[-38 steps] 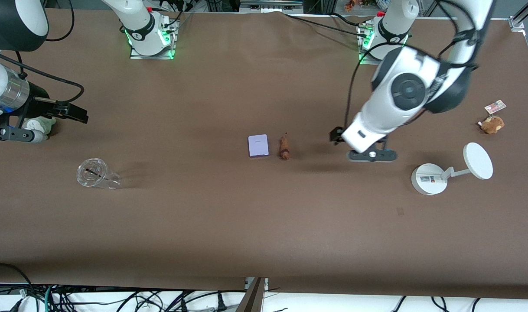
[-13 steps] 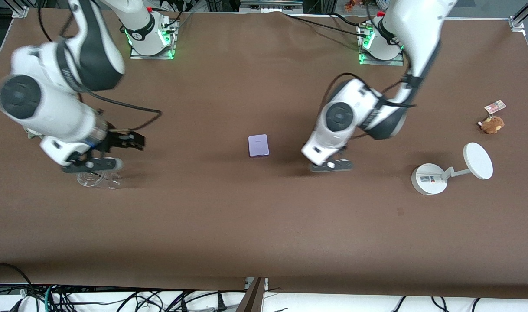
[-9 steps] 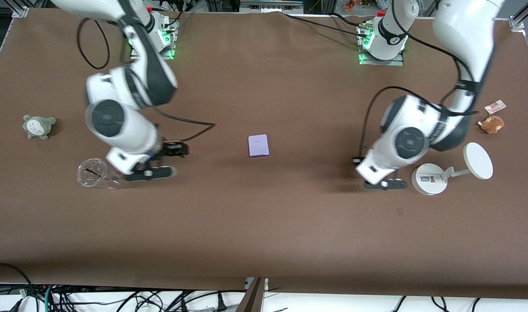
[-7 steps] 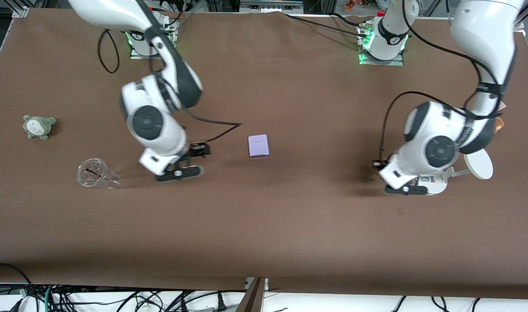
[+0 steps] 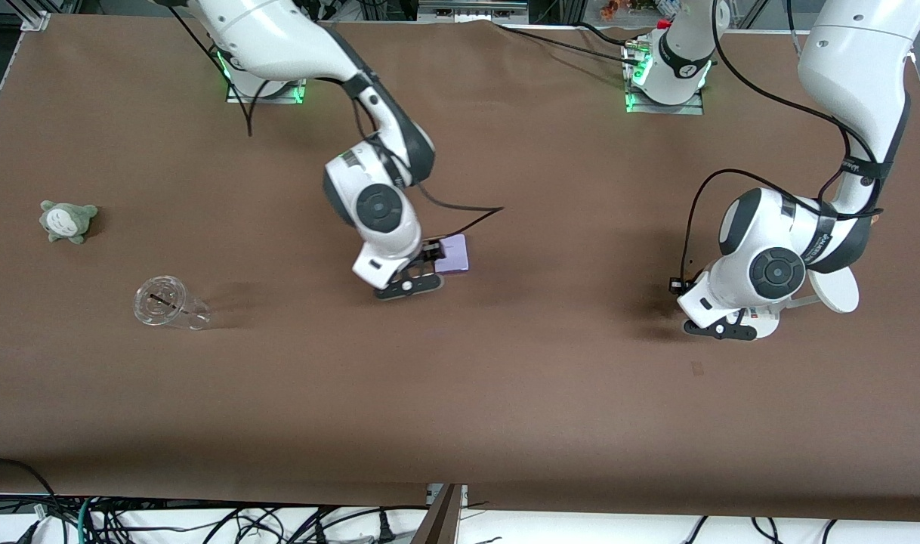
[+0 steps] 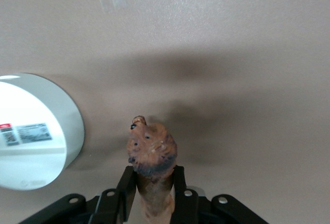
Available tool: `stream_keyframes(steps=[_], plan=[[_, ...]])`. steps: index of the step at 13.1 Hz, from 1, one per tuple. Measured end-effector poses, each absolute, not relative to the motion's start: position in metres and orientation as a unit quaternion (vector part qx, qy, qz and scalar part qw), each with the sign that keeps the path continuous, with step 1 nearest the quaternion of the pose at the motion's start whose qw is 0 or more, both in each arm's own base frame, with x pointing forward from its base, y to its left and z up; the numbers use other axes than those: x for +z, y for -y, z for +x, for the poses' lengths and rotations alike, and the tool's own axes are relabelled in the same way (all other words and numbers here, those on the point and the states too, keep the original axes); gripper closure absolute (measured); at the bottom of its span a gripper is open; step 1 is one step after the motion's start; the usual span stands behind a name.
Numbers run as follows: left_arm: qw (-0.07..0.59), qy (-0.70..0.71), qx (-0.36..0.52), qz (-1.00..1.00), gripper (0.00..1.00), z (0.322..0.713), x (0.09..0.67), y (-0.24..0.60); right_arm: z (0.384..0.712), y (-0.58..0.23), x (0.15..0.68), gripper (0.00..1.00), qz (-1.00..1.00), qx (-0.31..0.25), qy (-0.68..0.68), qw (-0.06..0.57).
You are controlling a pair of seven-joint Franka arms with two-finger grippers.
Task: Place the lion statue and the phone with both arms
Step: 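Carry the lion with the left gripper while the right gripper reaches the phone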
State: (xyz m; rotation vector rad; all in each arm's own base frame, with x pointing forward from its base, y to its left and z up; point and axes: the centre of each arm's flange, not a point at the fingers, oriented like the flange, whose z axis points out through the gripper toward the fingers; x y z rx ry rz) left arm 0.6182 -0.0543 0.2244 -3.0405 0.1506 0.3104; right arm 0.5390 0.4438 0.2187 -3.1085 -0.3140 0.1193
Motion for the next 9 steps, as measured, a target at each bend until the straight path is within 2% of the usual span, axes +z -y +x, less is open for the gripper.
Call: stream_keyframes(steps=[2, 3, 9], plan=[[0.033, -0.044, 0.099, -0.994, 0.66, 0.612, 0.208, 0.046, 0.520, -0.466, 0.202, 0.00, -0.994, 0.038, 0.103, 0.006], [0.032, -0.043, 0.100, -0.994, 0.59, 0.611, 0.205, 0.045, 0.515, -0.472, 0.200, 0.00, -0.994, 0.037, 0.105, 0.006], [0.036, -0.043, 0.098, -0.994, 0.04, 0.617, 0.224, 0.047, 0.501, -0.493, 0.200, 0.00, -0.996, 0.022, 0.089, 0.015]])
